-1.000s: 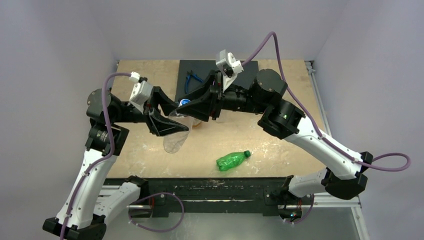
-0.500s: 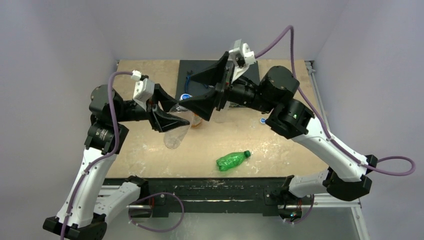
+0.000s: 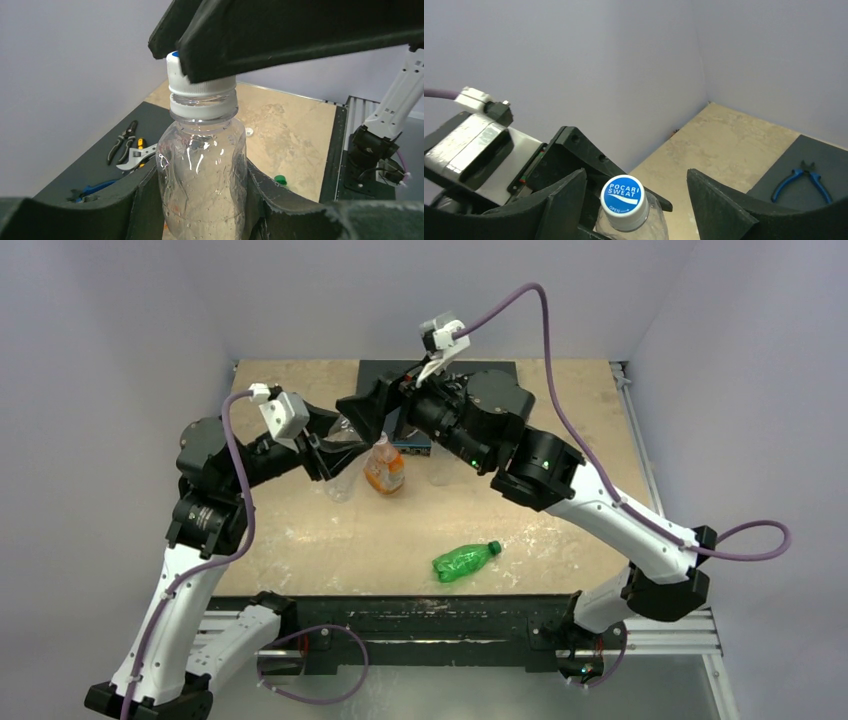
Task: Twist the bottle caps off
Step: Unscrew the bottle cap from the plastic bottle.
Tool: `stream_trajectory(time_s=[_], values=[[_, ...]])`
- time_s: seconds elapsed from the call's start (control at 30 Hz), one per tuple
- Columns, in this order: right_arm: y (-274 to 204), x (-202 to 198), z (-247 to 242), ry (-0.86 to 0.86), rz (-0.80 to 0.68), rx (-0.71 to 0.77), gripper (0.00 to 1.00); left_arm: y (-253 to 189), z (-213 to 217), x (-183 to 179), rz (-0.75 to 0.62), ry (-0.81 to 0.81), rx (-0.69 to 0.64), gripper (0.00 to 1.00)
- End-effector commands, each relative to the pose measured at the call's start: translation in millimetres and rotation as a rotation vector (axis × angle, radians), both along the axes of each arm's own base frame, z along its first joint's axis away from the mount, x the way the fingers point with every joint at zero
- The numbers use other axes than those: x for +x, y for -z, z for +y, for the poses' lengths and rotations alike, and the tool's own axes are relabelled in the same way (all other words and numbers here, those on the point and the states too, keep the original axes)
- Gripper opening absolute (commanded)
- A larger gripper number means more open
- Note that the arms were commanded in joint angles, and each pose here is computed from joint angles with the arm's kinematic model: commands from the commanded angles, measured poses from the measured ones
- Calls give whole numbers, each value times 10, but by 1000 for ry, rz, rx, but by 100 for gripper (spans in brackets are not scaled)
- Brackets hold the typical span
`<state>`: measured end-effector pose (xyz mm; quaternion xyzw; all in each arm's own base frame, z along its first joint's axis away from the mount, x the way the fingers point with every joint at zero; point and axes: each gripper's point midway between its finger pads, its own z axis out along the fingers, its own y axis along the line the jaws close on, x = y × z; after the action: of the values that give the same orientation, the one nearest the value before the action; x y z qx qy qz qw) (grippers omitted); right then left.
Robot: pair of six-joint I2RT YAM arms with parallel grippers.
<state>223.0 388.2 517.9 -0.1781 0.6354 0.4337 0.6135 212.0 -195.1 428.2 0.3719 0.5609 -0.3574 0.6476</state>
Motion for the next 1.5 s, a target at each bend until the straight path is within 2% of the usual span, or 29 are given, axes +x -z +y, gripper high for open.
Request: stream_trajectory(time_s=[0.0, 0.23, 0.33, 0.43, 0.47, 0.57, 0.63, 0.67, 0.83, 0.9, 0.97, 1.07, 1.13, 1.3, 1.47], values=[[-219, 52, -78, 56, -7, 39, 74, 13, 100, 167, -29, -97, 21, 0], [-202, 49, -12, 41, -1, 49, 52, 9, 98, 181, -25, -99, 17, 0], [-147, 50, 22, 33, 8, 33, 51, -2, 98, 196, -26, -103, 12, 0], [-95, 44, 53, 23, 12, 24, 46, -23, 91, 216, -21, -105, 1, 0], [-80, 42, 61, 18, 15, 22, 46, -30, 90, 224, -19, -106, -2, 0], [-20, 32, 89, 7, 21, 7, 62, -27, 81, 237, -10, -103, -3, 0], [12, 34, 97, 6, 27, 5, 64, -24, 79, 228, -9, -100, -2, 0], [4, 31, 95, 6, 28, 11, 62, -29, 81, 225, -12, -100, -2, 0], [-25, 29, 87, 7, 22, 24, 39, -44, 85, 203, -15, -99, -5, 0], [-30, 28, 85, 7, 19, 22, 33, -68, 88, 190, -21, -98, -8, 0], [-6, 37, 91, 8, 23, 11, 37, -87, 87, 180, -28, -95, -10, 0], [30, 55, 89, 18, 29, -3, 52, -108, 82, 166, -30, -91, -17, 0], [40, 50, 97, 15, 28, -4, 53, -107, 78, 163, -25, -88, -19, 0], [19, 36, 91, 9, 22, 12, 40, -124, 80, 140, -27, -84, -20, 0], [-65, -31, 55, -18, 8, 24, 16, -129, 72, 109, -26, -73, -21, 0]])
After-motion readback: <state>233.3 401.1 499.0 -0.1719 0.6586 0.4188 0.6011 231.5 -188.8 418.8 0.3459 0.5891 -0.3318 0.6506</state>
